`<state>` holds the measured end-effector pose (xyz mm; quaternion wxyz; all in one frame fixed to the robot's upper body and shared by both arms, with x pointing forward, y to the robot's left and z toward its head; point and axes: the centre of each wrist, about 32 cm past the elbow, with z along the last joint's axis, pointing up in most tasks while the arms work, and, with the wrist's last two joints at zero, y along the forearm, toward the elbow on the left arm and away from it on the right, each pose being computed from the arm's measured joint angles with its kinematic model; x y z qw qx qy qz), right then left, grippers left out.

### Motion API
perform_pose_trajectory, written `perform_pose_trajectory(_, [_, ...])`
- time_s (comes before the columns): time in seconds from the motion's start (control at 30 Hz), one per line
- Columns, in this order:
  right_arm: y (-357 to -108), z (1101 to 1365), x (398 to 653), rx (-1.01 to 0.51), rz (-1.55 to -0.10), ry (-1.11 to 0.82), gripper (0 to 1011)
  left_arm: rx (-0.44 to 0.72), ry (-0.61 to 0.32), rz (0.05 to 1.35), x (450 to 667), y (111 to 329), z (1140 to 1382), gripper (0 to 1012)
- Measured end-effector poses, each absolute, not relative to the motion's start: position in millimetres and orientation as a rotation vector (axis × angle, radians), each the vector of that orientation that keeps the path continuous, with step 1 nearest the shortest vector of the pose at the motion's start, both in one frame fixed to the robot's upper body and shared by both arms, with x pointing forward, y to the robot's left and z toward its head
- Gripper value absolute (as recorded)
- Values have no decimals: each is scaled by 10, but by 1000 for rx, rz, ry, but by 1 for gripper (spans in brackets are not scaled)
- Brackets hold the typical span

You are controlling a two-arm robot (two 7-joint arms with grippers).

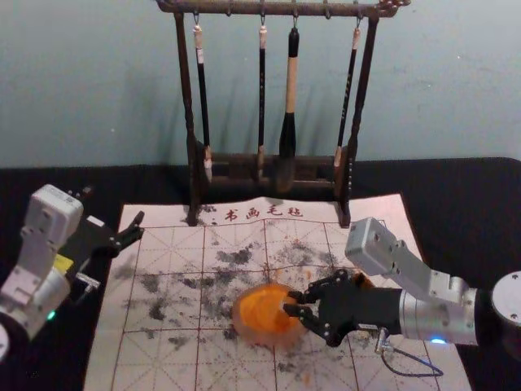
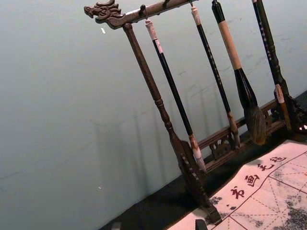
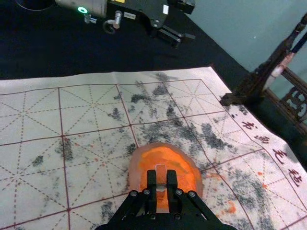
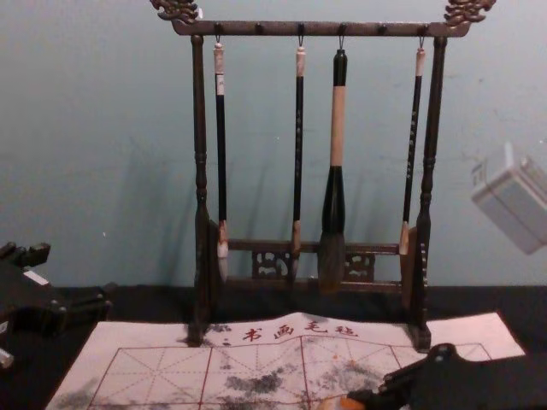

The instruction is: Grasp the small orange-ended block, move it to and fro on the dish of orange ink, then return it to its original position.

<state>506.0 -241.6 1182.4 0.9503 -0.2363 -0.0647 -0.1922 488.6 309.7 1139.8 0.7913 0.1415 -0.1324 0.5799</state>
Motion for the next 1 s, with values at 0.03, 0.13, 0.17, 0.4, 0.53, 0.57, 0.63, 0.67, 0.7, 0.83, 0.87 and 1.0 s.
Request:
perform_pose_trajectory(0.03, [-2409,11824,5059,-480,-388,-132,94,304,-285,1248,4886,3097,11398,1001])
perform_pose_trajectory(0.13, [-2380,11825,5058,-478,-380,-133,94,304,-285,1248,4886,3096,11398,1001])
perform_pose_trajectory(0.17, [-2372,11826,5059,-477,-378,-134,94,304,-285,1248,4886,3096,11398,1001])
perform_pose_trajectory(0.4, [-2297,11827,5097,-475,-369,-138,94,304,-285,1248,4886,3097,11398,1001])
perform_pose_trajectory(0.53, [-2274,11837,5135,-477,-375,-140,94,304,-285,1248,4886,3096,11398,1001])
perform_pose_trajectory(0.57, [-2273,11839,5143,-477,-378,-141,94,304,-285,1248,4886,3097,11398,1001])
perform_pose_trajectory(0.63, [-2267,11846,5167,-478,-385,-141,94,304,-285,1248,4886,3096,11398,1001])
perform_pose_trajectory(0.67, [-2266,11850,5185,-479,-392,-142,94,304,-285,1248,4886,3097,11398,1001])
perform_pose_trajectory(0.7, [-2267,11852,5195,-480,-395,-141,94,304,-285,1248,4886,3097,11398,1001])
perform_pose_trajectory(0.83, [-2271,11862,5229,-483,-409,-141,94,304,-285,1248,4886,3097,11398,1001])
perform_pose_trajectory(0.87, [-2284,11867,5248,-486,-420,-139,94,304,-285,1248,4886,3097,11398,1001])
perform_pose_trajectory(1.0, [-2311,11879,5266,-490,-436,-138,94,304,-285,1248,4886,3096,11398,1001])
